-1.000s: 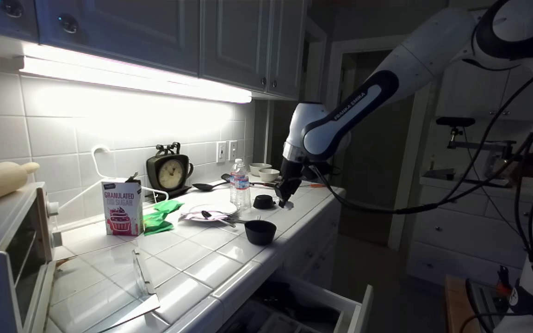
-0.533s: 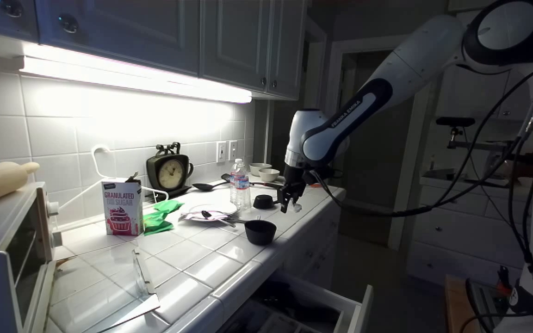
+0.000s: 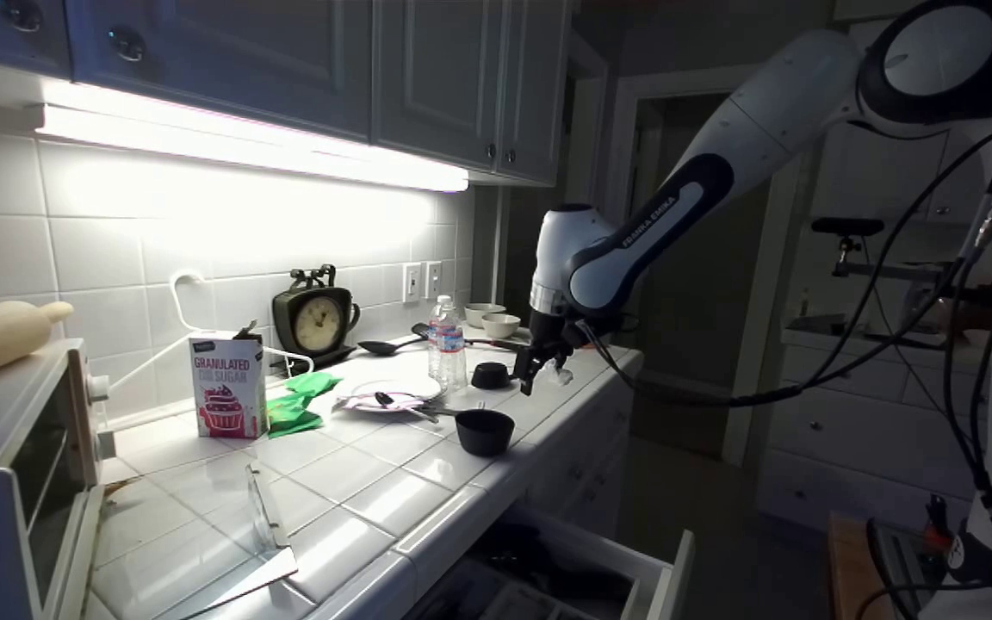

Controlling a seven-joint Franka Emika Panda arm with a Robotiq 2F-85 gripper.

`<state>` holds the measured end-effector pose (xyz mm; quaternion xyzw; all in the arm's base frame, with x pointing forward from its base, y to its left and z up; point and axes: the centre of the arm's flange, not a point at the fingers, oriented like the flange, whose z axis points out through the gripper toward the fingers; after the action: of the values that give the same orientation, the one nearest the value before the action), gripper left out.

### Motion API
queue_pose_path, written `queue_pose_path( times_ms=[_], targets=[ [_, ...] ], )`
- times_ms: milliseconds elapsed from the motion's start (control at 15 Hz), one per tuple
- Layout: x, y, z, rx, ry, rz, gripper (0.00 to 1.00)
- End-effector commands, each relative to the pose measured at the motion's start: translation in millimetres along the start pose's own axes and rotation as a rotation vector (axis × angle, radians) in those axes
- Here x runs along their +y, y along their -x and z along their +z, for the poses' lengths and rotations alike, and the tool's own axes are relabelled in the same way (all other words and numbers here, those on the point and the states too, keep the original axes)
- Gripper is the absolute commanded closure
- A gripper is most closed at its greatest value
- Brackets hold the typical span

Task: Put the white item into the small pot

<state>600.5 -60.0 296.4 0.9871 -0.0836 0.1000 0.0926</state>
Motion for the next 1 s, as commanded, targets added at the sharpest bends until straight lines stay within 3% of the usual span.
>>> queue_pose_path(
  times_ms=[0,267,600,933],
  targets=[
    [-4,-5,1,-0.028,0.056,0.003,0.0],
    [-8,-1,4,-0.022,0.029,-0.021,0.0],
    [-28,-1,-11,0.126,-0.079,0.037,0.0],
    [-67,5,-24,0.178,-0.173,0.085,0.0]
  ],
)
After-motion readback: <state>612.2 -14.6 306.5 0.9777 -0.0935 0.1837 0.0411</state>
